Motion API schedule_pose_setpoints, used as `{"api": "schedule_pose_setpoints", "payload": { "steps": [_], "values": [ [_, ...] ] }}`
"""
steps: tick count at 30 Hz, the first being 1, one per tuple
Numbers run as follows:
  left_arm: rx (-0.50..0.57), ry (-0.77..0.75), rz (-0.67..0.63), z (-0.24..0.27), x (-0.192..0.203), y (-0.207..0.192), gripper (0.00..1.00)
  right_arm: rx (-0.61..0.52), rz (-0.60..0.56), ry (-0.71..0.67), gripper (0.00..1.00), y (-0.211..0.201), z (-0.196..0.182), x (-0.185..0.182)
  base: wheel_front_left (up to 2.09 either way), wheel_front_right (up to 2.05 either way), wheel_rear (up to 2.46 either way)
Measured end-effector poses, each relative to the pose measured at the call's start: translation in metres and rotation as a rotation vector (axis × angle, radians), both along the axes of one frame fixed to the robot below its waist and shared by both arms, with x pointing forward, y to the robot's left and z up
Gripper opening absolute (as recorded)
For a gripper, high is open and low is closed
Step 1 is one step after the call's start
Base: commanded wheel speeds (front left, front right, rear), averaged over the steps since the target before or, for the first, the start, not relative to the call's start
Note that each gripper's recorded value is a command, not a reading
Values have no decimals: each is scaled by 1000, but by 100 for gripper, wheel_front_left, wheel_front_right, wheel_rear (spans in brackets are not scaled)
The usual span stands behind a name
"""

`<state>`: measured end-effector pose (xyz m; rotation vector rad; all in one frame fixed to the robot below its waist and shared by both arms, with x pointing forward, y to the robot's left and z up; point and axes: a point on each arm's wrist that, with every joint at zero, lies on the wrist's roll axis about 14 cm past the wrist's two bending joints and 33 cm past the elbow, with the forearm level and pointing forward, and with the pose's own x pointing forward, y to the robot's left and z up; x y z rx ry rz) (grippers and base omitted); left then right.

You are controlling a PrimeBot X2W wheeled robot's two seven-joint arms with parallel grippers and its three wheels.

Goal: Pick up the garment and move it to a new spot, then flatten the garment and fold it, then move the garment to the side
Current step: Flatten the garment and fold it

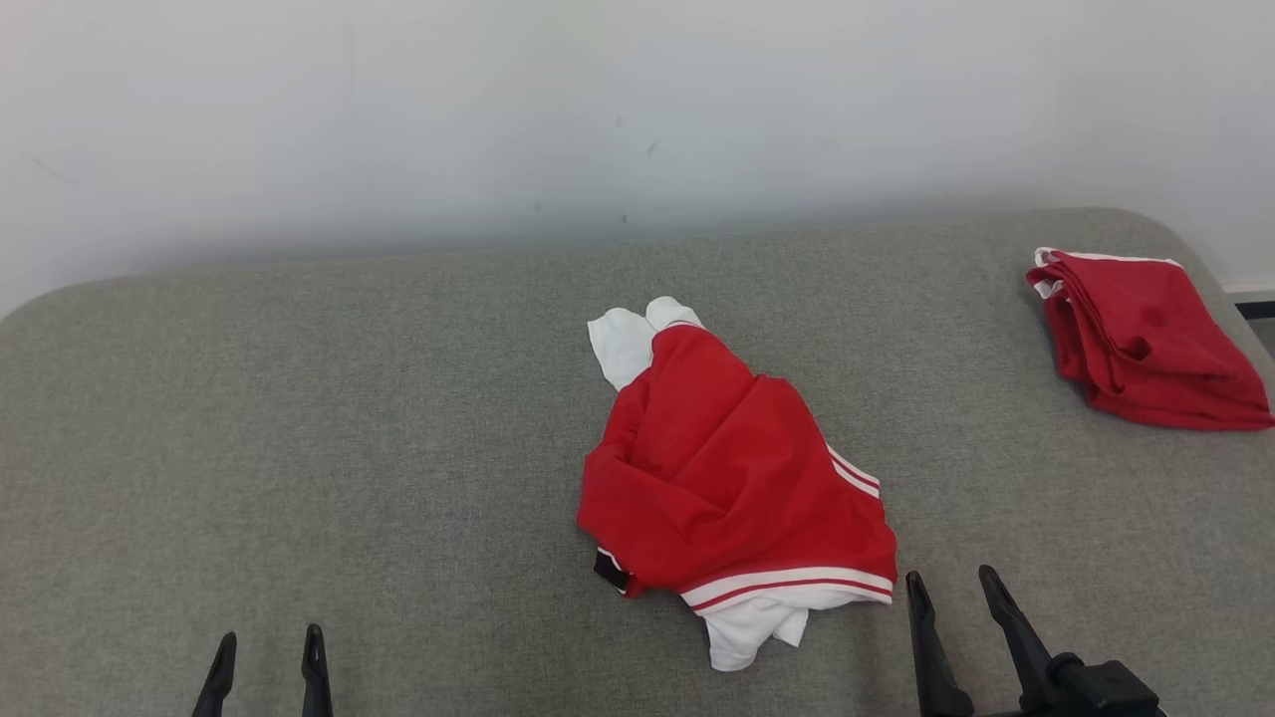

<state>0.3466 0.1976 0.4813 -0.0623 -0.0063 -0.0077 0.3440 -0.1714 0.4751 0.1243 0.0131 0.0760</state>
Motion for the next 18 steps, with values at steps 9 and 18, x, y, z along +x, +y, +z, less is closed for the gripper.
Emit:
{"api": "schedule_pose_setpoints", "payload": {
  "steps": [9,18],
  "values": [
    [-1,-2,4,1,-1,1,100,3,-6,8,100,-2,-3,7,0,0,0],
    [-5,-5,0,1,4,-1,100,-70,20,57,100,-8,-14,50,0,0,0]
  ]
}}
